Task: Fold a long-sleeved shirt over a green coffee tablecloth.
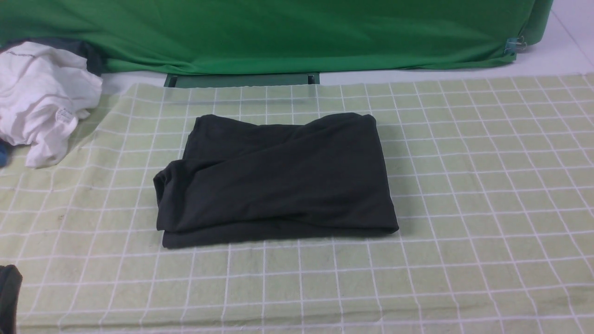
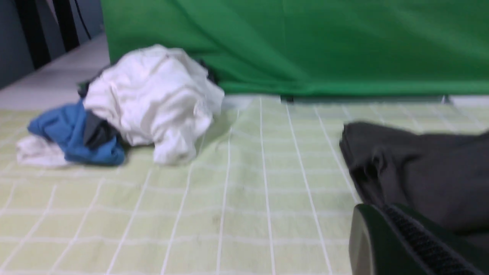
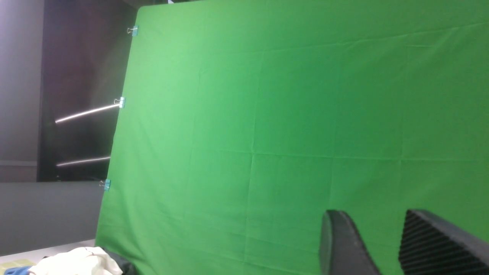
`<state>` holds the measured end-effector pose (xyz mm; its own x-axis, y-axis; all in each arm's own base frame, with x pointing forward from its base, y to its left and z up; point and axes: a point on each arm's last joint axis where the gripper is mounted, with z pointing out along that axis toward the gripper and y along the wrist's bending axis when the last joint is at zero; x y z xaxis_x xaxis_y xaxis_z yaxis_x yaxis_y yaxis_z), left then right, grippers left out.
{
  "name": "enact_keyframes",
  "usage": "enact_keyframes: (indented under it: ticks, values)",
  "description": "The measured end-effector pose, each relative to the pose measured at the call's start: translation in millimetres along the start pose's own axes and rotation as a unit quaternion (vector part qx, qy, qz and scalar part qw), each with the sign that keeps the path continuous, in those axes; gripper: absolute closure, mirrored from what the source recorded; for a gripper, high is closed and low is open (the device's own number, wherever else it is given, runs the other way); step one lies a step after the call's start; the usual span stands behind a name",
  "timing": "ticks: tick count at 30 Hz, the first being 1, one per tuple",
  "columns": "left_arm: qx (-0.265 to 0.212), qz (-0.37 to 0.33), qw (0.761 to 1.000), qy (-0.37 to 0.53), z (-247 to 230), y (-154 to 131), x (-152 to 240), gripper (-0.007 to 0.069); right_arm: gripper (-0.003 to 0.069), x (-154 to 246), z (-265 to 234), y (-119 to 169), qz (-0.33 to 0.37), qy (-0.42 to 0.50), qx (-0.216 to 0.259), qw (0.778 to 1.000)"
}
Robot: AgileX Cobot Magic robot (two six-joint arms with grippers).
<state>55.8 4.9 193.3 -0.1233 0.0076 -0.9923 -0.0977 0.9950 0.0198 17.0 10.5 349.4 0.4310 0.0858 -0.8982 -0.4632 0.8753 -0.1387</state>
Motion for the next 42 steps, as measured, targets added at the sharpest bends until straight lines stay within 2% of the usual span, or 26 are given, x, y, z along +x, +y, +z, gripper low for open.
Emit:
enact_keyframes:
  ticks: [33, 38, 42]
  values:
    - [0.001, 0.003, 1.0, 0.01, 0.0, -0.2, 1.8, 0.0611, 0.0421, 4.3, -0.1, 0.8, -0.01, 0.022, -0.003, 1.0]
    - [0.0, 0.003, 1.0, 0.01, 0.0, -0.1, 1.8, 0.061, 0.042, 27.2, -0.5, -0.2, -0.052, 0.07, 0.056, 0.995]
    - [-0.001, 0.003, 1.0, 0.01, 0.0, 0.0, 1.8, 0.061, 0.0419, 70.3, -4.8, -3.8, -0.086, 0.149, 0.125, 0.977]
